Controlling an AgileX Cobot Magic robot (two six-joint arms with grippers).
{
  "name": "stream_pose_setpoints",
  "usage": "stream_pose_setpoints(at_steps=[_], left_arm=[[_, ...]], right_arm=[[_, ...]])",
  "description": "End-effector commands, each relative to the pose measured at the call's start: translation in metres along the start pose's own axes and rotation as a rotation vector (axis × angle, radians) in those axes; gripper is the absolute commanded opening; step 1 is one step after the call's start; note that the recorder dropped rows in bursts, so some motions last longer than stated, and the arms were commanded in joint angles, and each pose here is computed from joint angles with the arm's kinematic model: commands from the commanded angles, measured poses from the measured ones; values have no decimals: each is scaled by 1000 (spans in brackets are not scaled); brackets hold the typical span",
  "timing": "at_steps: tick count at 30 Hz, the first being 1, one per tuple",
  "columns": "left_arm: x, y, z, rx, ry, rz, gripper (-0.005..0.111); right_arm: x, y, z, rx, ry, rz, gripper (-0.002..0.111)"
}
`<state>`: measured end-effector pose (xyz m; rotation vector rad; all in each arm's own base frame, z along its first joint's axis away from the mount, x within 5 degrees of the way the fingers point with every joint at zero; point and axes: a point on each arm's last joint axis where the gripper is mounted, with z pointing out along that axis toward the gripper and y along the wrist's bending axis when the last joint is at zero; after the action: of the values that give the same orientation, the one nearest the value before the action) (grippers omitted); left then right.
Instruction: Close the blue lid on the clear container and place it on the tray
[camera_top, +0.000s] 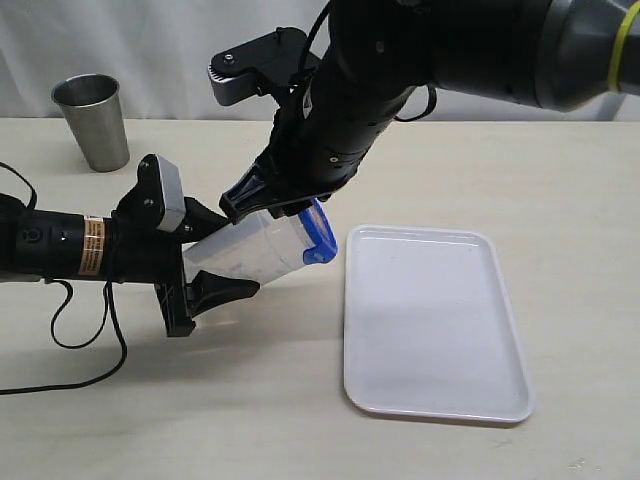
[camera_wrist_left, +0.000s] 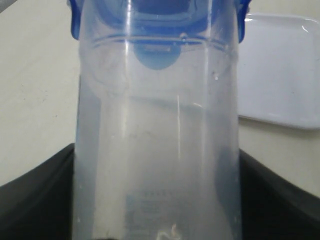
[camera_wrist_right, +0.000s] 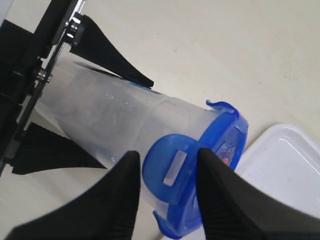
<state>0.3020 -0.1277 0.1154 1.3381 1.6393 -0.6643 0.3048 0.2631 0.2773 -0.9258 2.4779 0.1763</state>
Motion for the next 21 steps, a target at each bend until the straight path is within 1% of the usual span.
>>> stream_pose_setpoints(at_steps=[1, 6, 9, 11, 14, 18, 21], left_arm=[[-8, 1, -2, 0, -46, 3, 0], [-8, 1, -2, 0, -46, 3, 0], [-8, 1, -2, 0, -46, 3, 0], [-8, 1, -2, 0, -46, 3, 0], [-8, 1, -2, 1, -48, 3, 0], [-8, 1, -2, 1, -48, 3, 0], [-8, 1, -2, 1, -48, 3, 0]], right_arm=[[-1, 0, 1, -17, -16, -19, 35], [-5, 5, -17, -86, -77, -26, 36], [-6, 0, -21, -92, -88, 0, 36], [-4, -11, -21, -81, -75, 39, 36], [-1, -24, -19, -65, -52, 74, 36], [1, -22, -5, -79, -17, 75, 36], [5, -21, 15, -88, 50, 81, 35]])
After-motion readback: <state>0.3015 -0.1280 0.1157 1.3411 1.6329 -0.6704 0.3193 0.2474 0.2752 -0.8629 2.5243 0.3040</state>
